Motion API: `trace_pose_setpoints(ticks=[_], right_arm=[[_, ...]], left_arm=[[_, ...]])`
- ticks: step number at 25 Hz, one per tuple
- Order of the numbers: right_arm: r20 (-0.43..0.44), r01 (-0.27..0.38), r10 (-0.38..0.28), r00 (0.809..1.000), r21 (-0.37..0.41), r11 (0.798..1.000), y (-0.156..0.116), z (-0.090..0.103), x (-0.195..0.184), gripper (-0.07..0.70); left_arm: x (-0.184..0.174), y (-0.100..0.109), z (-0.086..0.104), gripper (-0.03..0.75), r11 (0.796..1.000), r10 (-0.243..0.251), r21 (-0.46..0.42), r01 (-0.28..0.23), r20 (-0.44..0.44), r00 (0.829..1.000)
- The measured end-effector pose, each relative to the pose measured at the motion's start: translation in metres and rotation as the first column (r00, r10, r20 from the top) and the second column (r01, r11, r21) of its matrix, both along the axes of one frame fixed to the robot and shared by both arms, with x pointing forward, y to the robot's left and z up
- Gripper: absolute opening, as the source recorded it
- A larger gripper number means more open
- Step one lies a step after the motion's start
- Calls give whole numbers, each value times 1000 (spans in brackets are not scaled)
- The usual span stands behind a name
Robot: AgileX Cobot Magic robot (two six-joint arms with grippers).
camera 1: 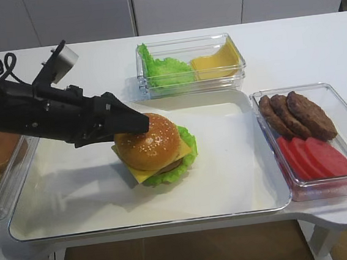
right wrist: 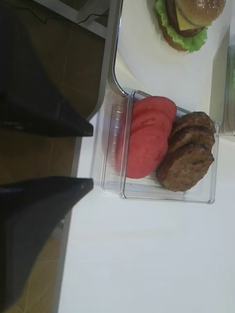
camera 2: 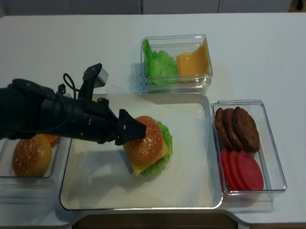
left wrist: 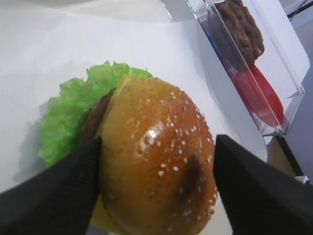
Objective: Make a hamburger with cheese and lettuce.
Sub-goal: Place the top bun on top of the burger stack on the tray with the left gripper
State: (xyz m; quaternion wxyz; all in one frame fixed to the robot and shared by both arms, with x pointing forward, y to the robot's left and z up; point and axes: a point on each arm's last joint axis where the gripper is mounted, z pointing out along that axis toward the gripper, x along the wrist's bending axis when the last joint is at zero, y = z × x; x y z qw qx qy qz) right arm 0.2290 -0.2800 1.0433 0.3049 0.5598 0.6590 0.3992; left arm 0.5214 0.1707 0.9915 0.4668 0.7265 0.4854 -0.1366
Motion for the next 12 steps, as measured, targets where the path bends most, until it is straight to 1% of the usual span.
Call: trace_pose_setpoints(ticks=[6, 12], right_arm=[[0, 0, 0, 1000, 0, 1000, 0, 0, 0, 216], [0, 0, 0, 1000, 0, 1000, 0, 0, 0, 216]], left_arm=[[0, 0, 0, 518, 1000, 6, -7, -6, -15, 1000], [-1, -1, 1, 518, 1000, -5, -15, 5, -23, 1000]])
